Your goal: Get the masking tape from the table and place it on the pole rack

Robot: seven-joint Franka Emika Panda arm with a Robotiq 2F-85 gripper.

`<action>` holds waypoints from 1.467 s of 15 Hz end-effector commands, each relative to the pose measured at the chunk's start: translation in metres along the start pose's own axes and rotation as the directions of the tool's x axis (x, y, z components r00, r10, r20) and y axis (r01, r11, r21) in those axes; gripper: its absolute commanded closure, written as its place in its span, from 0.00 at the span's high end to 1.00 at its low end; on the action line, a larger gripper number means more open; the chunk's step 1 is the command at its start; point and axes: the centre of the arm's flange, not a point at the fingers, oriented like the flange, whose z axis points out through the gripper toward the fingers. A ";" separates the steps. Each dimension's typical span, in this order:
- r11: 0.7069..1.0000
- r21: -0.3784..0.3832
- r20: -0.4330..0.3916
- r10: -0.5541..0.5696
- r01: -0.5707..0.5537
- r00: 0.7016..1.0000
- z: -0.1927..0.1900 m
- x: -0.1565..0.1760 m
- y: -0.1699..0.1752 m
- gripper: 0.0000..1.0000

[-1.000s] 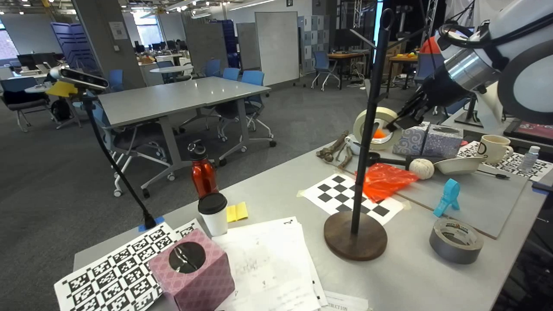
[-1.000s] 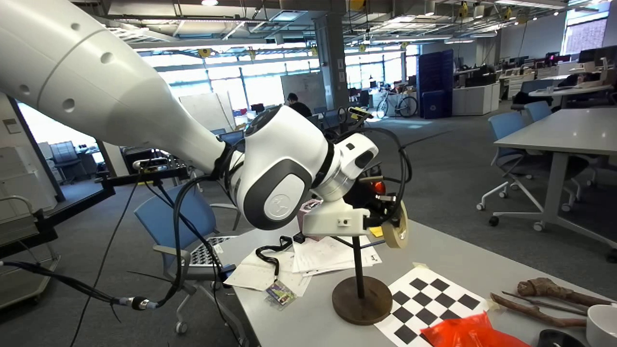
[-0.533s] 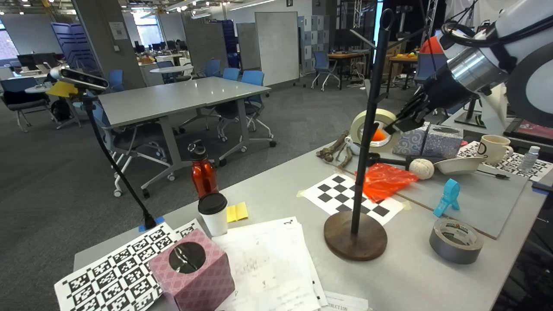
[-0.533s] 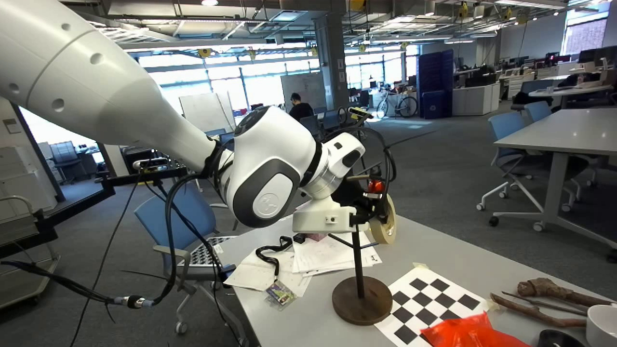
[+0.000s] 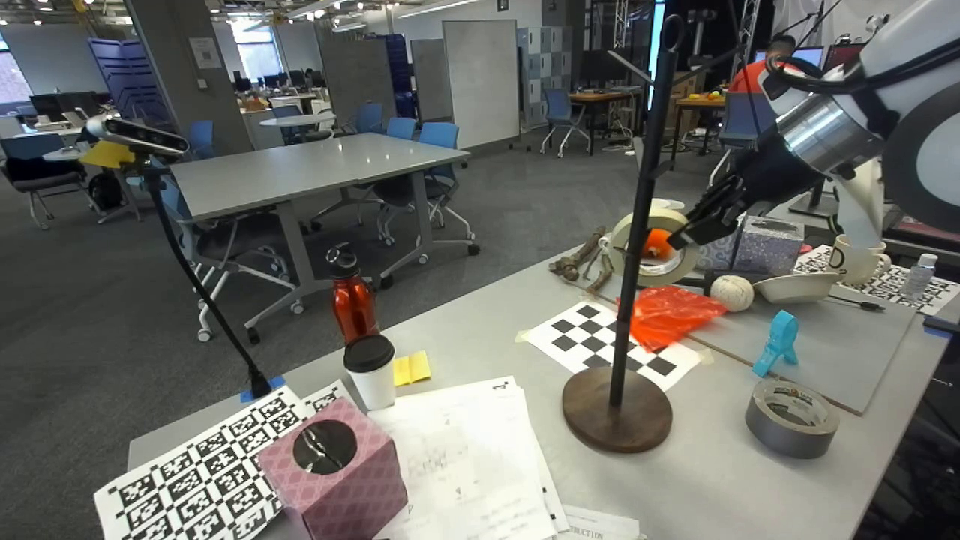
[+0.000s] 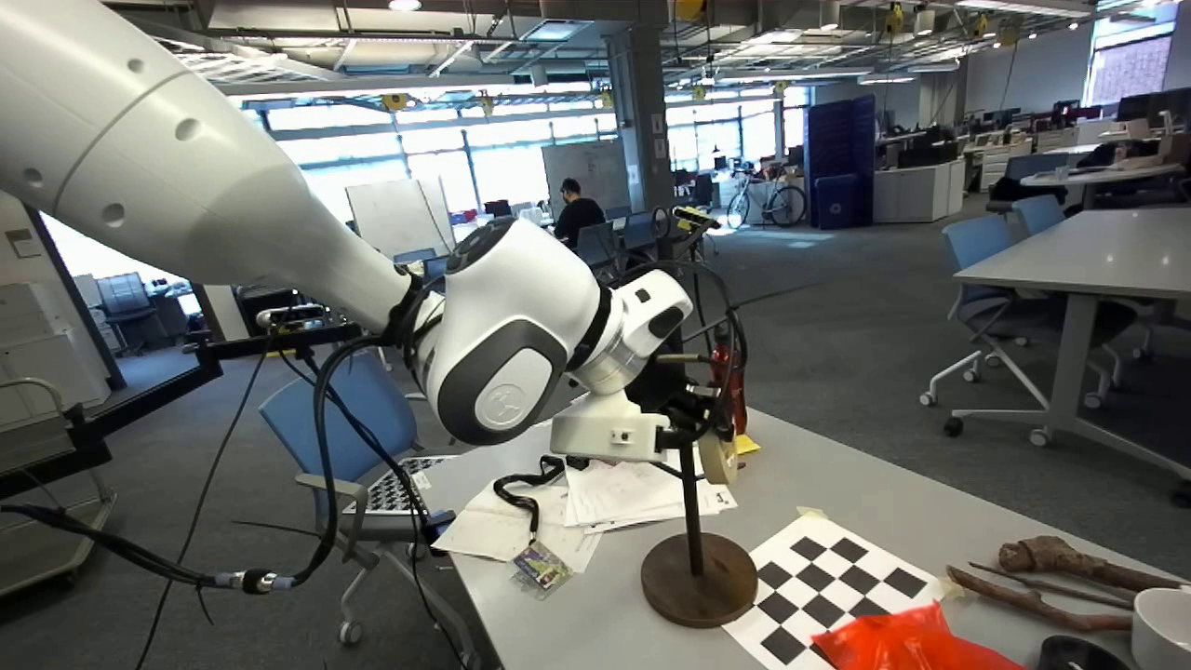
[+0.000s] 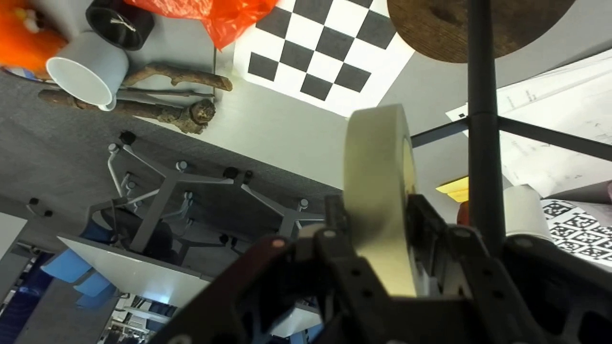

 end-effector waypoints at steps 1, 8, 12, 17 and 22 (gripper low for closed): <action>1.000 0.010 -0.014 0.008 -0.008 1.000 -0.010 -0.006 0.009 0.71; 0.994 0.079 0.043 0.073 -0.077 0.996 -0.014 -0.004 0.006 1.00; 0.971 0.188 0.177 0.112 -0.146 0.978 -0.026 -0.006 -0.008 1.00; 0.953 0.225 0.308 0.126 -0.201 0.943 -0.049 -0.017 -0.003 1.00; 0.945 0.246 0.341 0.125 -0.217 0.932 -0.069 -0.029 0.006 1.00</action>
